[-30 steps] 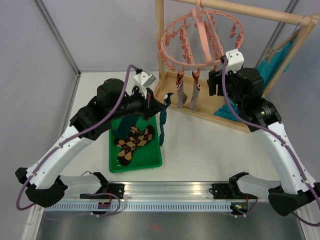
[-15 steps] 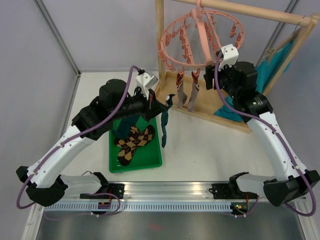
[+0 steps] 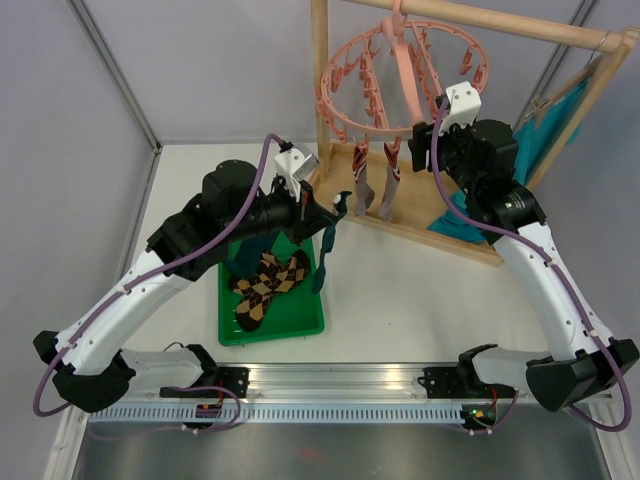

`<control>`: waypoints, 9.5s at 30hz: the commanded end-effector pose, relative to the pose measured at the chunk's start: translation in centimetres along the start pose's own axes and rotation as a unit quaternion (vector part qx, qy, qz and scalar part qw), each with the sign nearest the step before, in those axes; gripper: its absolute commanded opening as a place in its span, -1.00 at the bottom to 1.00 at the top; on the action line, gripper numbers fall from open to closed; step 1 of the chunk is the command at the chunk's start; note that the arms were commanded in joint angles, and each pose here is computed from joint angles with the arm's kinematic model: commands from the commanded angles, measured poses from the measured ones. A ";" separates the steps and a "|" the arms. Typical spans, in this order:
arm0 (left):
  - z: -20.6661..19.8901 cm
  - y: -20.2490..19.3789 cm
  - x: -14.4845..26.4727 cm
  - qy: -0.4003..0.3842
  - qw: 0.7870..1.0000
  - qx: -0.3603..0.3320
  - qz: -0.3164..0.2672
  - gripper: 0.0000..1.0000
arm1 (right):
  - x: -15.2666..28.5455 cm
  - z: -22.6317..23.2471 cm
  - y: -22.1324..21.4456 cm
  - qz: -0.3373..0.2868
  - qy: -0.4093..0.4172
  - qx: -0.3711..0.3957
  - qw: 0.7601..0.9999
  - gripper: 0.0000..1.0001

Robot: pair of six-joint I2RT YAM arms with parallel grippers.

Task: Clip the socks to the hanger
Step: Pick up the sock from the bin, then open the clamp at the hanger, then clamp the sock onto the hanger, then pick up the sock from the bin.

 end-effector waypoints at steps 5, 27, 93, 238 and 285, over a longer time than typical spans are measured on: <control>-0.7 0.2 -0.5 -0.021 1.000 0.005 -0.009 -0.95 | -0.1 -1.0 2.4 -0.041 -0.022 -0.008 0.999 0.39; -0.3 -0.8 -1.8 -0.021 1.000 0.005 0.007 -0.95 | 1.4 0.1 3.3 -0.036 0.014 -0.074 0.996 -0.93; 3.8 2.7 -12.4 0.024 0.983 -0.013 -0.181 -0.95 | 1.1 9.0 2.1 0.084 -0.019 -0.179 0.980 -0.99; 15.6 12.1 -10.5 0.147 0.963 0.116 -0.194 -0.95 | 10.2 5.8 4.1 0.020 0.025 -0.175 0.984 0.49; 25.8 -16.5 -4.9 0.474 0.859 0.133 0.139 0.23 | 13.0 4.5 2.6 0.002 0.017 -0.155 0.988 0.53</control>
Point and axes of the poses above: each gripper's point midway between its finger pads, its own x axis back along the fingers, its own z axis along the line the jaws close on, y = z × x, the point moved 5 cm from there along x, back along the fingers, and after that the axes turned 9 degrees about x, right-handed, at the moved point
